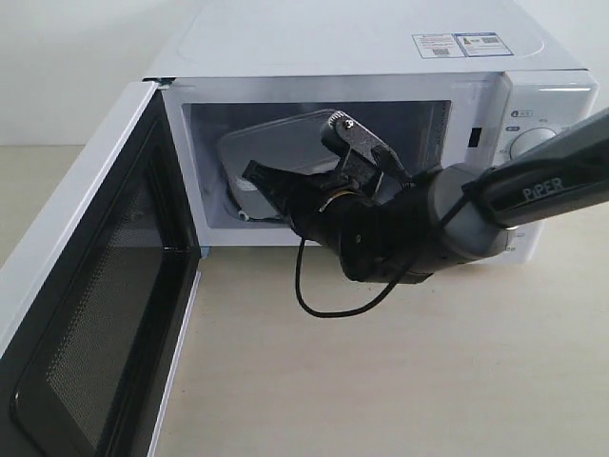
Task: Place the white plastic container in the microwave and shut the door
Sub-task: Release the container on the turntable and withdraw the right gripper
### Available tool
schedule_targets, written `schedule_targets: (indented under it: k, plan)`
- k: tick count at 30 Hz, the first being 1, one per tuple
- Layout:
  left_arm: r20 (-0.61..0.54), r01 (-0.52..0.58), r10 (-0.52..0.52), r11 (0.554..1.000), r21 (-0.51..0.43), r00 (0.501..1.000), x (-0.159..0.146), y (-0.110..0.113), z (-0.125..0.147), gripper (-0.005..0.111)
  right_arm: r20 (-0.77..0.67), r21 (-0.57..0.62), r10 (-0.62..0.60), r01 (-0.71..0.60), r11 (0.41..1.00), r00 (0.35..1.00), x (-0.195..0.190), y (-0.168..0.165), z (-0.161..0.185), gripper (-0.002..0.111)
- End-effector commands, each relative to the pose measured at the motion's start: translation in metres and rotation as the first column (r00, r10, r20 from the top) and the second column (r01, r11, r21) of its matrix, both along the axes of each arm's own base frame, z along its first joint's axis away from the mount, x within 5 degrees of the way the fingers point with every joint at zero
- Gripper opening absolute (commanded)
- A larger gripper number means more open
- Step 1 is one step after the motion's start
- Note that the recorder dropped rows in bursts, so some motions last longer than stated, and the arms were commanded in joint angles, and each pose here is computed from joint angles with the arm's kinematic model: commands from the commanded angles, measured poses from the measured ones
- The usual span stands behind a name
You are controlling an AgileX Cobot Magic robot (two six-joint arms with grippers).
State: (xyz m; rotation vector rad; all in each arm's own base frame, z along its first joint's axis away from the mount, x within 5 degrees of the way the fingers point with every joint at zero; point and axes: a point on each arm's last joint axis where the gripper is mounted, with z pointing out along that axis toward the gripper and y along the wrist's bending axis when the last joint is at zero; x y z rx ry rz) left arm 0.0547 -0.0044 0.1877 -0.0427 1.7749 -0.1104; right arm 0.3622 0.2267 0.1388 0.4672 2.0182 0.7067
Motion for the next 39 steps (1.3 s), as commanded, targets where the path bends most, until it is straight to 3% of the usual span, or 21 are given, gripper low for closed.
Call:
schedule_targets:
  k: [1, 6, 10, 15, 16, 17, 18, 20, 27, 35, 39]
  plan:
    - [-0.002, -0.003, 0.004, 1.0, 0.006, 1.0, 0.0, 0.0, -0.001, 0.004, 0.069, 0.067, -0.061, 0.056, 0.996, 0.996, 0.013, -0.002, 0.008, 0.0]
    - [-0.002, -0.003, 0.004, 1.0, 0.006, 1.0, 0.0, 0.0, -0.001, 0.004, 0.085, 0.081, -0.063, 0.056, 0.995, 0.994, 0.017, 0.0, 0.014, 0.0]
    - [-0.002, -0.003, 0.004, 1.0, 0.006, 1.0, 0.0, 0.0, -0.001, 0.004, -0.099, 0.041, 0.048, -0.044, 0.998, 0.994, -0.005, 0.008, 0.01, 0.0]
    - [-0.002, -0.003, 0.004, 1.0, 0.006, 1.0, 0.0, 0.0, -0.001, 0.004, -0.053, -0.146, 0.261, -0.266, 0.953, 0.964, -0.053, 0.012, 0.024, 0.0]
    - [-0.002, -0.003, 0.004, 1.0, 0.006, 1.0, 0.0, 0.0, -0.001, 0.004, -0.021, -0.299, 0.426, -0.412, 0.861, 0.905, -0.081, 0.011, 0.036, 0.0]
    - [-0.002, -0.003, 0.004, 1.0, 0.006, 1.0, 0.0, 0.0, -0.001, 0.004, -0.017, -0.366, 0.499, -0.47, 0.803, 0.867, -0.095, 0.009, 0.044, 0.0]
    - [-0.002, -0.003, 0.004, 1.0, 0.006, 1.0, 0.0, 0.0, -0.001, 0.004, -0.035, -0.48, 0.611, -0.549, 0.684, 0.791, -0.118, 0.002, 0.061, 0.0]
    - [-0.002, -0.003, 0.004, 1.0, 0.006, 1.0, 0.0, 0.0, -0.001, 0.004, -0.049, -0.503, 0.651, -0.582, 0.639, 0.757, -0.138, -0.007, 0.084, 0.0]
    - [-0.002, -0.003, 0.004, 1.0, 0.006, 1.0, 0.0, 0.0, -0.001, 0.004, 0.156, -0.487, 0.642, -0.507, 0.711, 0.751, -0.154, -0.023, 0.143, 0.0]
    - [-0.002, -0.003, 0.004, 1.0, 0.006, 1.0, 0.0, 0.0, -0.001, 0.004, 0.186, -0.483, 0.636, -0.494, 0.723, 0.749, -0.155, -0.024, 0.148, 0.0]
    - [-0.002, -0.003, 0.004, 1.0, 0.006, 1.0, 0.0, 0.0, -0.001, 0.004, 0.196, -0.551, 0.667, -0.482, 0.682, 0.719, -0.155, -0.025, 0.15, 0.0]
